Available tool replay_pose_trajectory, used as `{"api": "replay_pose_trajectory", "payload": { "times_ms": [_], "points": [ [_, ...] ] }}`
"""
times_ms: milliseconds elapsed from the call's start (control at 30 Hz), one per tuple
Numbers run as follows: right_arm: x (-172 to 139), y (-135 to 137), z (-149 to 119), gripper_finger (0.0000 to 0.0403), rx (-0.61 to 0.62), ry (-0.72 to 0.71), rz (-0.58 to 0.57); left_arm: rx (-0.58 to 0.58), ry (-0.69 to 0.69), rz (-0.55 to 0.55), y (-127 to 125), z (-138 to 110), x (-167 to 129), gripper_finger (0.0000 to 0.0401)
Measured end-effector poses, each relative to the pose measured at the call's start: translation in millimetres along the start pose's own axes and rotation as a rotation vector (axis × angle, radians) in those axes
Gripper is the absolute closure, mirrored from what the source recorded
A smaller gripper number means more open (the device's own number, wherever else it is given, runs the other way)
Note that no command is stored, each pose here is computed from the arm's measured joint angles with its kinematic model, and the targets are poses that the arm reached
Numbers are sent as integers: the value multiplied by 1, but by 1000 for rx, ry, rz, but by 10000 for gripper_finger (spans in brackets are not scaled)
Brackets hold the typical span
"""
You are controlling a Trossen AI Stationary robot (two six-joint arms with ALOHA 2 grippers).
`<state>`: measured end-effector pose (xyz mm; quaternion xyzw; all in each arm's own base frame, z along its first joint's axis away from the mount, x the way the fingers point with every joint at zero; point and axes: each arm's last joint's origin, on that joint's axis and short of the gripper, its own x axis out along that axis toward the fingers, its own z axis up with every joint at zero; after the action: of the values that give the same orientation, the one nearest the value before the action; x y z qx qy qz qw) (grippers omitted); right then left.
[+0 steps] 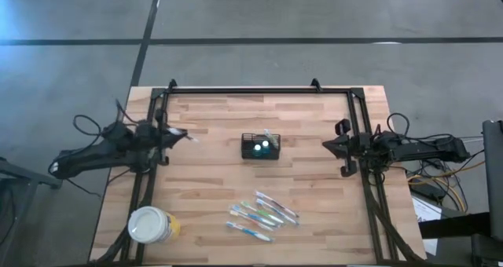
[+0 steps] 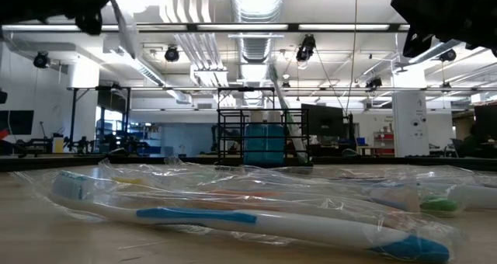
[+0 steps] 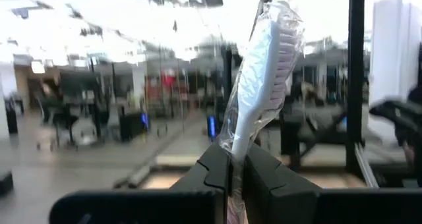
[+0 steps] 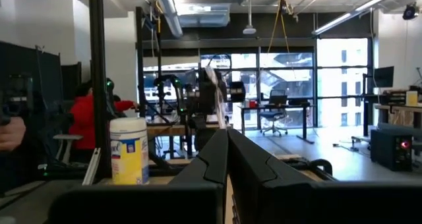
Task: Pick & Place toothbrushing station
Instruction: Put the top purple toothbrush into the black organizer
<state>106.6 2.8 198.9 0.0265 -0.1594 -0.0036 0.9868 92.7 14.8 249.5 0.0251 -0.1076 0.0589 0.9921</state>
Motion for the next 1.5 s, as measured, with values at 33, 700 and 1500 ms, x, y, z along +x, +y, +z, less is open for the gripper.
{"api": "replay_pose_trajectory", "payload": {
  "times_ms": [33, 700, 1500],
  "points": [
    [0, 0, 0, 394, 5, -2, -1, 1, -11, 3, 0, 7, 3, 381],
    [1, 0, -2, 394, 29, 18, 0, 45, 103, -89, 21, 9, 132, 381],
    [1, 0, -3, 394, 17, 25, 0, -57, 206, -90, 48, -69, 175, 381]
  ]
}}
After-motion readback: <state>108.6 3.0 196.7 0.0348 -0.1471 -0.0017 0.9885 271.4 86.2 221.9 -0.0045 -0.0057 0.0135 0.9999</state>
